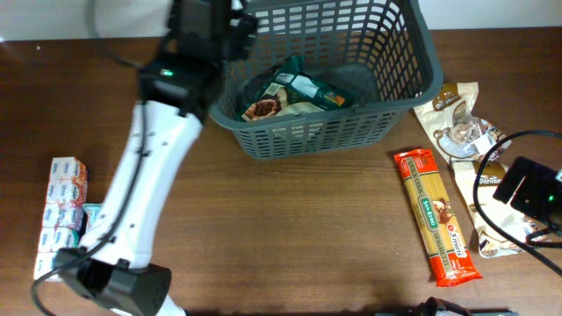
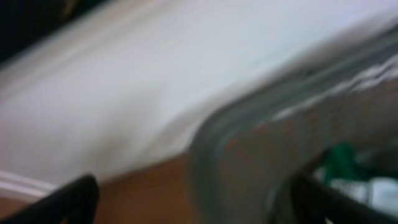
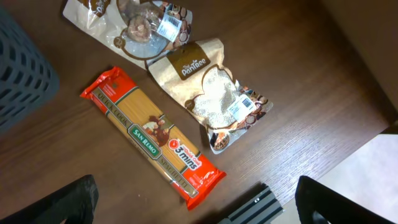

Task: Pack container
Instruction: 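Move the left gripper to the white tissue pack stack and grasp one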

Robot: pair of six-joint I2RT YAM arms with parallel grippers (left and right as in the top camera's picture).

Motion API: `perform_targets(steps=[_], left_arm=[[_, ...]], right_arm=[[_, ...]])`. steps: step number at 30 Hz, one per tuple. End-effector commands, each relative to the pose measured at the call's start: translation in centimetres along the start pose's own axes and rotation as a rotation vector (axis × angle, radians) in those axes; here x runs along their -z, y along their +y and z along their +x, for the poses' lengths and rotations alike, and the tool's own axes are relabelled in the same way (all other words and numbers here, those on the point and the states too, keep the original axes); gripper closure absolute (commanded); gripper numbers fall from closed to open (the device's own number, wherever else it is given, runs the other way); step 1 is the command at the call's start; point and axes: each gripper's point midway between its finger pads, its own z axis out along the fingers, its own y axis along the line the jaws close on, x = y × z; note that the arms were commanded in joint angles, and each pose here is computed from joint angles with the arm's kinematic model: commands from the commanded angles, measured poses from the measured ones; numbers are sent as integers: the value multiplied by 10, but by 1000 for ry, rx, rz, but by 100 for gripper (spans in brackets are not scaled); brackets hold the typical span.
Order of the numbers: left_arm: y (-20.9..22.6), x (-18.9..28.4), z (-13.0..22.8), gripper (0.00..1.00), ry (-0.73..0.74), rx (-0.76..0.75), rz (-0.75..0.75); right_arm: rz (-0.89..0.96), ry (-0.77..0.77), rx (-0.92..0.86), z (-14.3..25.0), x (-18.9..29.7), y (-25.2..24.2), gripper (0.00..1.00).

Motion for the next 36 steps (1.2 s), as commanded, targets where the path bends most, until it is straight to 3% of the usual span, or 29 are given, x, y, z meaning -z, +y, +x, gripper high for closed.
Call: perform_targets(steps=[1,5,9,16,18,25,31,36], left_arm=[[83,18,19,6,69,287,-204],[122,20,85,5,276,452,-279],[125,21,140,5,471,500,-219],[133,28,231,0,776,230,-75],[143,29,257,0,839,227,-78],[202,17,337,0,866,408,-179],[201,19,390,0,844,439,17],[203,19,421,1,851,377,45]], right_arm=[[12,-23,-22,-4,4,-4,1],[8,-22,-22,-4,4,-3,1],[-7,-19,-22,-4,4,0,1],[-12,-20,-22,-4,4,0,1],[-12,-22,-23,-4,4,0,1],[-12,-24,-23,-6,4,1,1],[-11,-24,-23,-6,4,0,1],[-11,-24,-22,-7,3,1,1]])
